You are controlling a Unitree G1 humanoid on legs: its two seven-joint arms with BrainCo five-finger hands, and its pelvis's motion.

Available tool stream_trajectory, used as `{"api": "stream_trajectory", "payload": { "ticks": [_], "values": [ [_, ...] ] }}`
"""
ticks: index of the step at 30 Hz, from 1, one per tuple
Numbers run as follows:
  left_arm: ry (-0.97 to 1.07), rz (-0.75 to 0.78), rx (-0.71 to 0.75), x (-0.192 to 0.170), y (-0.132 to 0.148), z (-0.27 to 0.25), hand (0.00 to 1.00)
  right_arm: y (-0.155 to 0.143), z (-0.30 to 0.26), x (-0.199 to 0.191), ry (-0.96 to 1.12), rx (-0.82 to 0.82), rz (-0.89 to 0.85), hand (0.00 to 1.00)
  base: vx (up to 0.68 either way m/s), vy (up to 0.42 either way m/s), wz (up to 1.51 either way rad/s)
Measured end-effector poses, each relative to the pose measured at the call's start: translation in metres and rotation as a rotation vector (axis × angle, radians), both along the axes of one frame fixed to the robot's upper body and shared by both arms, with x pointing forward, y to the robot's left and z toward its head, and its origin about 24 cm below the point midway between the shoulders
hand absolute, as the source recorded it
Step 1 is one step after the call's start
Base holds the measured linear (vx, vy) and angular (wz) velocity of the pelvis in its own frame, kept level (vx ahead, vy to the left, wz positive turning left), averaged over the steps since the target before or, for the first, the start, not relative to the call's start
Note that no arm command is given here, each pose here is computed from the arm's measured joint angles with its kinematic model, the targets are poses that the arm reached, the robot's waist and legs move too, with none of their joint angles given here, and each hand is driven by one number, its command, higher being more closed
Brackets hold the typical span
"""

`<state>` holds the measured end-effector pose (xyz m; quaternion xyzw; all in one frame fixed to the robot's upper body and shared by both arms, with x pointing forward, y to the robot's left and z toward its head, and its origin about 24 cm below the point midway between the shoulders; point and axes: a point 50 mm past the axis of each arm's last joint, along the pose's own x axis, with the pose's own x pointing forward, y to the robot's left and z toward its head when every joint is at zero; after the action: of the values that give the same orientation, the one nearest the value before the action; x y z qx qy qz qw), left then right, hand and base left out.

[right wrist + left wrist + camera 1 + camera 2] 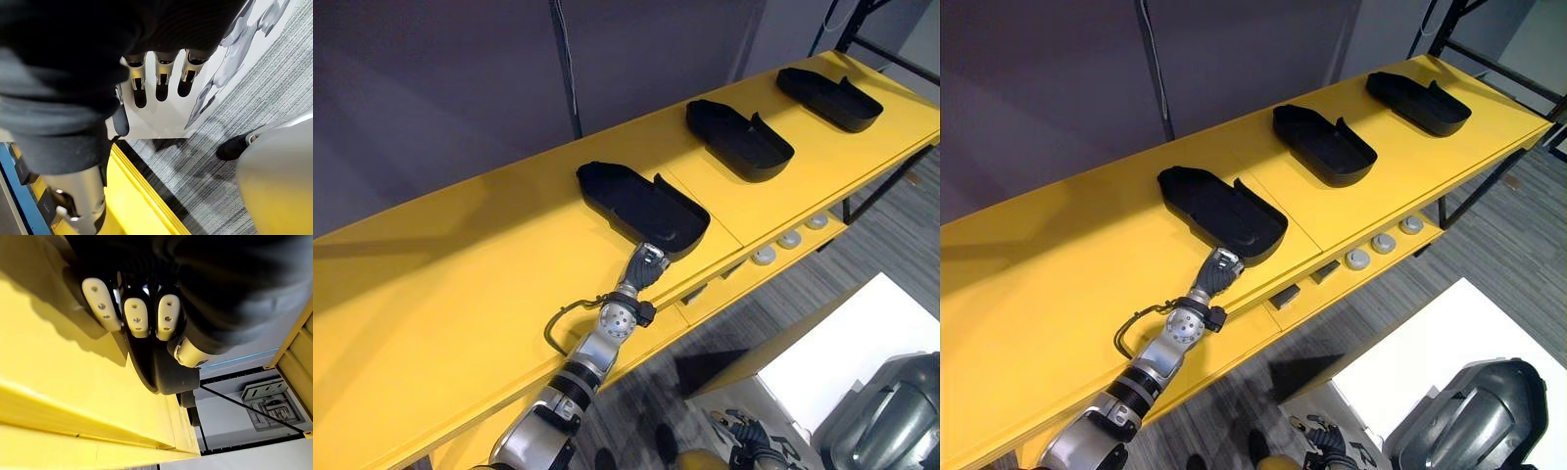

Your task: Walk over and take plastic housings, then place them on the shelf

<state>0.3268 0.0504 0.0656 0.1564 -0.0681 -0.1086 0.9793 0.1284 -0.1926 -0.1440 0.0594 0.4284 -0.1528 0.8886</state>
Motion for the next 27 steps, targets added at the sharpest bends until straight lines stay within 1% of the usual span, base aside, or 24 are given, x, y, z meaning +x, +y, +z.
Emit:
{"api": "stream_trajectory", "payload": {
  "ticks": [9, 15, 20, 25, 27],
  "values": [
    [0.002, 0.083, -0.021, 0.004, 0.012, -0.001, 1.00, 0.001, 0.000, 0.000, 0.003, -0.002, -0.004, 0.00, 0.00, 0.000, 0.00],
    [0.012, 0.113, -0.035, 0.006, 0.017, -0.001, 1.00, 0.001, 0.000, 0.000, 0.003, -0.002, -0.003, 0.00, -0.03, -0.004, 0.00],
    [0.012, 0.110, -0.039, 0.005, 0.015, 0.000, 1.00, 0.001, 0.000, 0.000, 0.003, -0.003, -0.004, 0.00, -0.02, 0.000, 0.01],
    [-0.001, 0.089, -0.056, -0.011, 0.016, -0.003, 1.00, 0.001, 0.000, 0.000, 0.005, -0.005, -0.008, 0.00, 0.00, 0.000, 0.00],
    [-0.033, 0.081, -0.093, -0.022, 0.019, 0.002, 1.00, 0.000, -0.001, -0.003, 0.011, -0.005, -0.015, 0.00, -0.04, 0.003, 0.03]
  ]
}}
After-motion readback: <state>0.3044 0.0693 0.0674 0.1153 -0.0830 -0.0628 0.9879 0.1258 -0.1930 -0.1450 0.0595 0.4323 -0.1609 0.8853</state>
